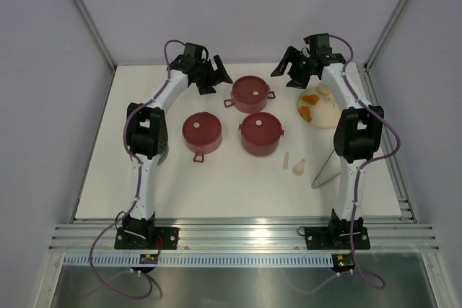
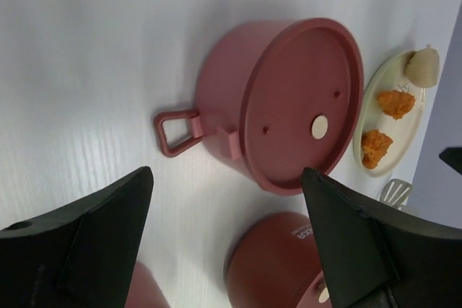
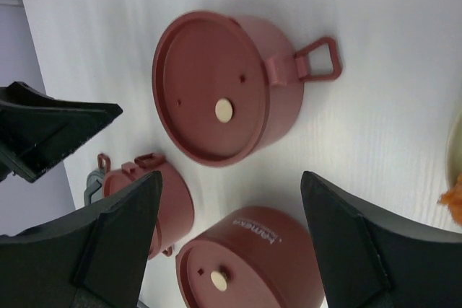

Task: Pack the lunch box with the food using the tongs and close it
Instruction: Pick up the packing box from the center of the board.

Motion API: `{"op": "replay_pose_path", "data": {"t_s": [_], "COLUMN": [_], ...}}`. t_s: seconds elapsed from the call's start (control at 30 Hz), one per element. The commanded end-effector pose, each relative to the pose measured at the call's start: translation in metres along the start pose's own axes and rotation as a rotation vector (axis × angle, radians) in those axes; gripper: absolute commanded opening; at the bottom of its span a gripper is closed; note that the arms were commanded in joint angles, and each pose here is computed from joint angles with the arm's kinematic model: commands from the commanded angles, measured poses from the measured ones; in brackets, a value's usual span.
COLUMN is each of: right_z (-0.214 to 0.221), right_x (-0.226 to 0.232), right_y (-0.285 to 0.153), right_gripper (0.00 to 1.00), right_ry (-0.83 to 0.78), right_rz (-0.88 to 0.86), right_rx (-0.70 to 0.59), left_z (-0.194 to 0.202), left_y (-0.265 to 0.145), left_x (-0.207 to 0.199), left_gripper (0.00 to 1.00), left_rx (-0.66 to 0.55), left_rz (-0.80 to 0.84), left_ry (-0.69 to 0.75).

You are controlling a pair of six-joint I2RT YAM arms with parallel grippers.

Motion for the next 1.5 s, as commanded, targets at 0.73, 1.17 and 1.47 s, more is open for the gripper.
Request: {"op": "replay_pose_path", "data": {"t_s": [0.73,1.17,1.47], "right_z": [-0.023,-0.011,-0.007], "right_x": [-0.013,-0.019,-0.016], "right_y": [0.093,0.108,0.111], "right_gripper": [0.73,0.56,0.53], "right_ry": [0.100,0.101,0.110], "right_rz": [-0.266,-0.303,-0.333], "right_rx": [0.096,0.137,0.157], "left_z": [0.011,0.018,0.020], "left_y": [0.054,0.054,0.050], "left_x": [-0.017,-0.021,-0.024], "left_gripper": [0.75,0.59,0.54], "left_rx": [0.053,0.072,0.078], "left_rz": [0.155,0.163,0.175], "left_ry": [-0.030,-0.037,-0.037]}}
Point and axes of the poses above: each gripper's point midway between its finger pads, its own y axis out along the fingers, its own x axis along the line the jaws close on, z = x × y, the point moved 2 cm from there along -y, back along the fingers, and after that the axes turned 5 degrees about -y, right-handed, at the moved point
